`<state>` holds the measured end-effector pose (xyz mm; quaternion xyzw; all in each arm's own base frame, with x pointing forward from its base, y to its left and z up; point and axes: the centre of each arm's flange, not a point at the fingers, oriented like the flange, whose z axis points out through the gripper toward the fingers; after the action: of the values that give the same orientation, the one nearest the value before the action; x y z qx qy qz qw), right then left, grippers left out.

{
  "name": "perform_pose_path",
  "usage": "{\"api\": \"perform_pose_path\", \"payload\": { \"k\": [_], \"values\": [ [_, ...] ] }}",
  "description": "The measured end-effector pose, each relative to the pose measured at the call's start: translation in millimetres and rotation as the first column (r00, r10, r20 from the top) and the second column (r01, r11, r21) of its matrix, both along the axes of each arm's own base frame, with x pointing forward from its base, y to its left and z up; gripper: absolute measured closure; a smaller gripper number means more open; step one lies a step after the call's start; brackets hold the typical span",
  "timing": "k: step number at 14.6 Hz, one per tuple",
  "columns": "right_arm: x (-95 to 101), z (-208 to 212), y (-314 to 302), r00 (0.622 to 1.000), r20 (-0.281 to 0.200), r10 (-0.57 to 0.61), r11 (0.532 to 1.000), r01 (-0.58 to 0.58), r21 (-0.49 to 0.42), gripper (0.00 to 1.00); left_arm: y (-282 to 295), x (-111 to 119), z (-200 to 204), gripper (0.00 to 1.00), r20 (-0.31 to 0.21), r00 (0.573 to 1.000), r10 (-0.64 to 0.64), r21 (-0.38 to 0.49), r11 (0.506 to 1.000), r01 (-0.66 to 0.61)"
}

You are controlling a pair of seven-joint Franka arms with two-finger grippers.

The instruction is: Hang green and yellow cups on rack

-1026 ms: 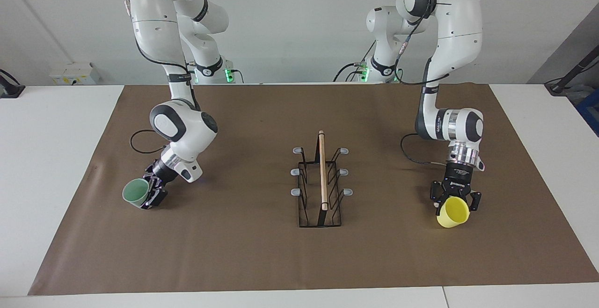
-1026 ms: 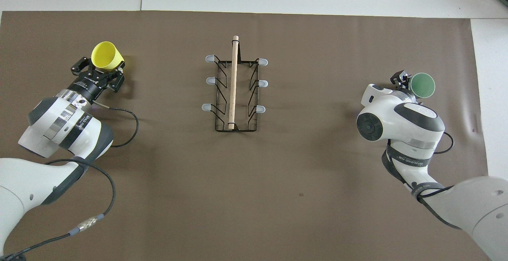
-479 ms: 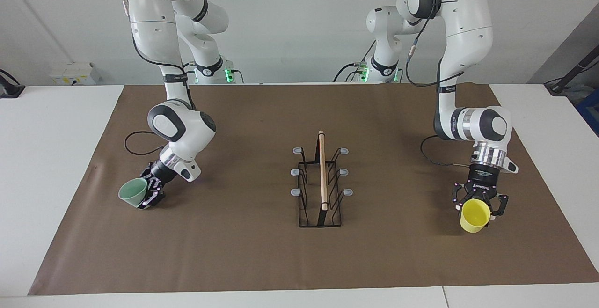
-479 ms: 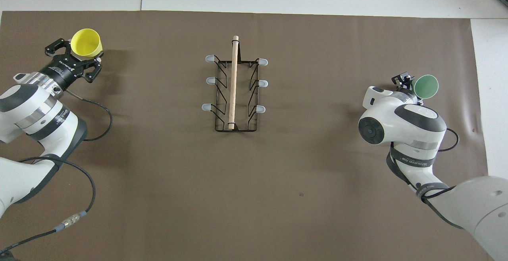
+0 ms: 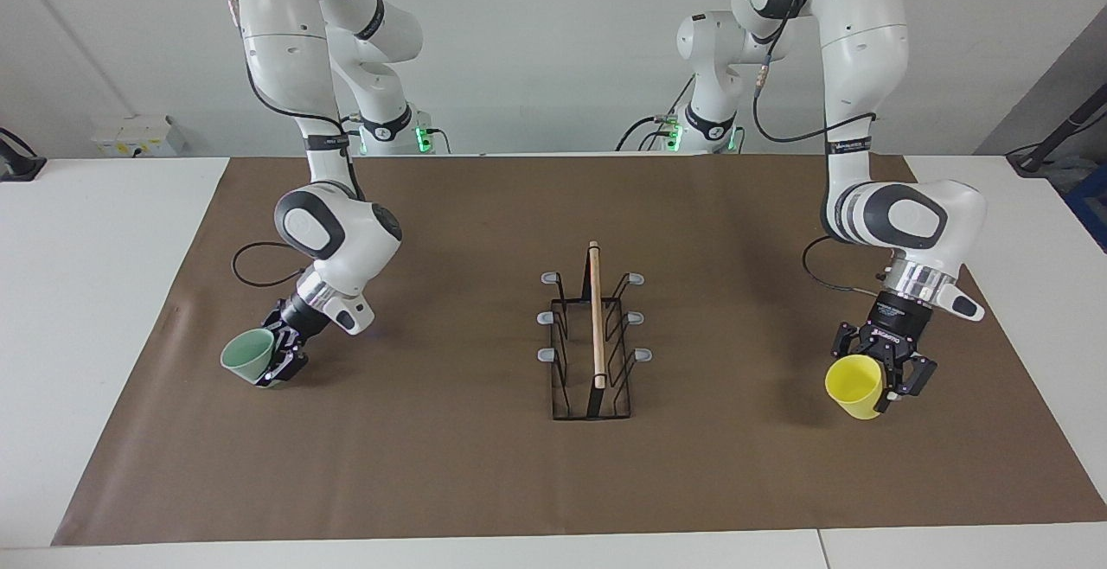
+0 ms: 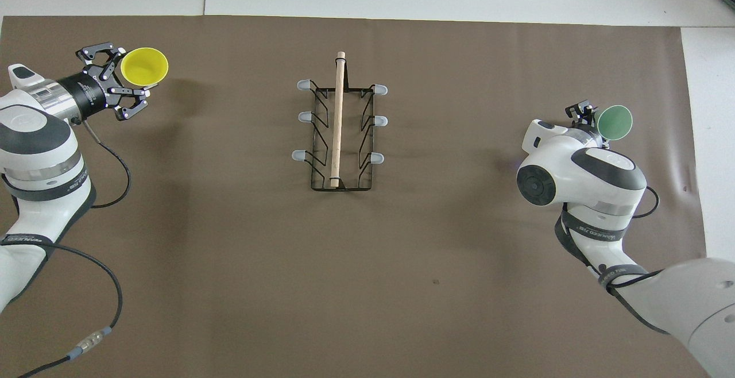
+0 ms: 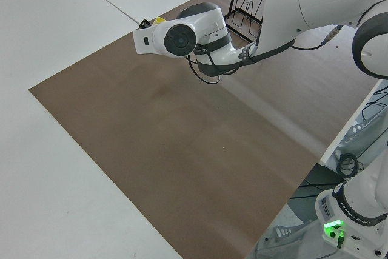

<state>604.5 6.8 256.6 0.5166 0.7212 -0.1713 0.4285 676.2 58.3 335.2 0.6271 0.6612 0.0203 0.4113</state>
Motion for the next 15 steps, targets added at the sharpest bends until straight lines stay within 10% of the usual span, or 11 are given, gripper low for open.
{"api": "perform_pose_path", "payload": {
  "k": [8,15],
  "values": [
    [22.1,62.0,39.0,0.963,-0.005,-0.269,0.919,0.258,0.298,0.31,-21.8,18.3,132.1,0.31,-0.215,0.953,-0.213,0.378,0.882,0.282],
    [37.5,136.9,104.3,0.851,-0.181,-0.493,0.609,0.486,0.627,0.31,-140.6,-5.8,160.3,0.31,-0.376,0.914,-0.155,0.664,0.643,0.382]
  ]
}}
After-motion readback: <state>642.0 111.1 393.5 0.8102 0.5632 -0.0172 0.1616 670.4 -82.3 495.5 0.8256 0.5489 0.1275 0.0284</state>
